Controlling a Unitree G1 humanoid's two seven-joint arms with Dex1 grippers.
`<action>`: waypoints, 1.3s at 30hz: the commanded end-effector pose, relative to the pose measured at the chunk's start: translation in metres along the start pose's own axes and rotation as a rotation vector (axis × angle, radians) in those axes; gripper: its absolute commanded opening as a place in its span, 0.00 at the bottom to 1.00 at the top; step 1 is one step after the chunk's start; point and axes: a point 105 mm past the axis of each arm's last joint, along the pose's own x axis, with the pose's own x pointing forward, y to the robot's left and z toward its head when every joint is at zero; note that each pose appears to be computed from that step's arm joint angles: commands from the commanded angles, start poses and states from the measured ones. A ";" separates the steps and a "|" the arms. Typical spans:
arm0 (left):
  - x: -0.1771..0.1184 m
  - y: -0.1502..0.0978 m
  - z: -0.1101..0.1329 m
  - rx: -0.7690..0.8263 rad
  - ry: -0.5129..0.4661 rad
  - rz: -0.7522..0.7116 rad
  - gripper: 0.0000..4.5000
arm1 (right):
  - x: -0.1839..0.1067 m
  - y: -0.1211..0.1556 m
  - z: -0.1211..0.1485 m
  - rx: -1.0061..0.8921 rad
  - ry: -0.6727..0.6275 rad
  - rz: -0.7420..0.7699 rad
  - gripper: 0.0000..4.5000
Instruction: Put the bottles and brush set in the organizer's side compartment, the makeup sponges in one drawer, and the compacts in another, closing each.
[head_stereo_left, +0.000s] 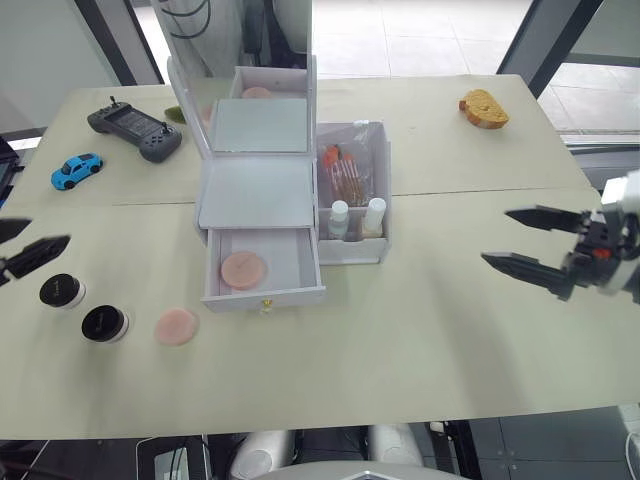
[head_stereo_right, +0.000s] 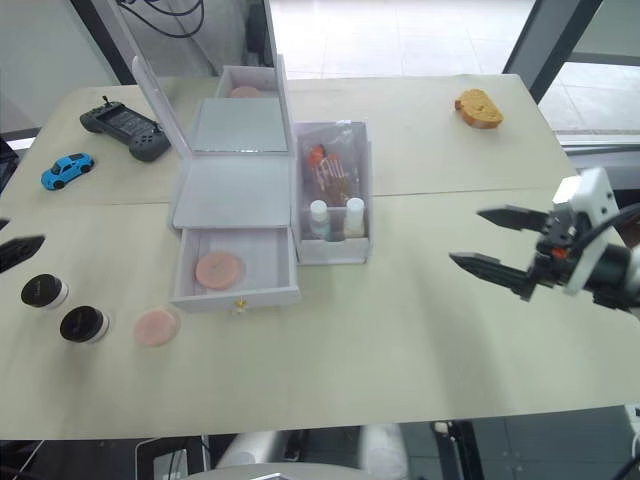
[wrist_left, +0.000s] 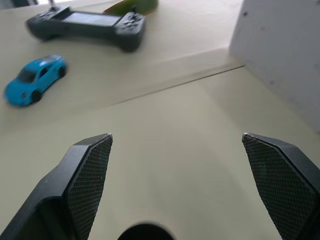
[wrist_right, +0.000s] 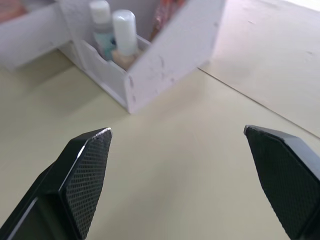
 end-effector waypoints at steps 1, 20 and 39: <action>-0.031 0.028 0.007 0.032 -0.055 0.169 0.99 | -0.023 -0.011 -0.011 0.024 -0.034 -0.120 1.00; 0.015 -0.071 0.037 0.102 -0.053 -0.270 0.99 | 0.036 0.038 0.051 -0.104 -0.047 0.207 1.00; -0.004 -0.155 -0.006 -0.031 0.222 -0.330 0.99 | 0.062 0.104 0.136 -0.272 -0.101 0.705 1.00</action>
